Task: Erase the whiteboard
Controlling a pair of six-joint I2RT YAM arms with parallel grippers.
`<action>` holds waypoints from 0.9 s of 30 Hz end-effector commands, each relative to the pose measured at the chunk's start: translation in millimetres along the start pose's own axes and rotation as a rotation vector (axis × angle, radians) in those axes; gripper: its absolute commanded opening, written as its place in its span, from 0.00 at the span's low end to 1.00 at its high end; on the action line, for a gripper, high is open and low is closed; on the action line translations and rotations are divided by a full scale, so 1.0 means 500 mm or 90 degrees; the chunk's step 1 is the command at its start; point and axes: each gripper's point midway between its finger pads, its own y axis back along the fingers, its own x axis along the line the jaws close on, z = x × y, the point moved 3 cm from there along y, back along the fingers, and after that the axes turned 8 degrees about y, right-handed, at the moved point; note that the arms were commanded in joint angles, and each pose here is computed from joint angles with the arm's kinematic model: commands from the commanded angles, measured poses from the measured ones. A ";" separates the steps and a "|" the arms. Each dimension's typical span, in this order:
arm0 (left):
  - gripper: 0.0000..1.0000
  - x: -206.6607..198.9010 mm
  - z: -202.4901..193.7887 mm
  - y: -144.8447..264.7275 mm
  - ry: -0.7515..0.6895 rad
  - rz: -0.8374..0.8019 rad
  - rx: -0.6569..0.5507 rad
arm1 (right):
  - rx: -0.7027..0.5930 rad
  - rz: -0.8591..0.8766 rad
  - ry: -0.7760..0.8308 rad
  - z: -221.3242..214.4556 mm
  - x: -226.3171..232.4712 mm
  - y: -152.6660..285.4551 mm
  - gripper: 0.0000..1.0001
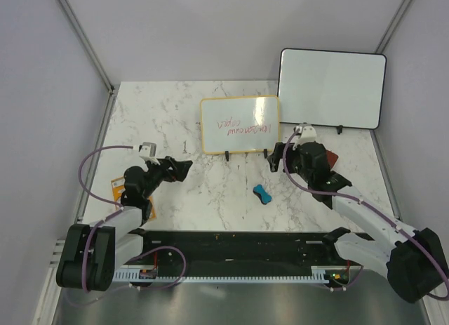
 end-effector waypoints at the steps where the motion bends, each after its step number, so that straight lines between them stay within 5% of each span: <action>1: 1.00 -0.012 0.008 -0.009 0.008 -0.023 -0.001 | 0.070 0.033 0.080 0.006 0.052 0.001 0.98; 14: 1.00 -0.013 0.005 -0.024 0.008 -0.035 0.027 | 0.300 0.073 0.170 -0.153 0.142 0.026 0.88; 18: 0.99 -0.008 0.005 -0.026 0.013 -0.024 0.029 | 0.331 0.047 0.180 -0.192 0.133 0.025 0.84; 20: 0.99 -0.008 0.005 -0.026 0.013 -0.022 0.028 | 0.338 0.045 0.184 -0.203 0.131 0.022 0.73; 27: 1.00 -0.008 0.004 -0.025 0.011 -0.024 0.029 | 0.347 0.031 0.184 -0.226 0.124 0.009 0.73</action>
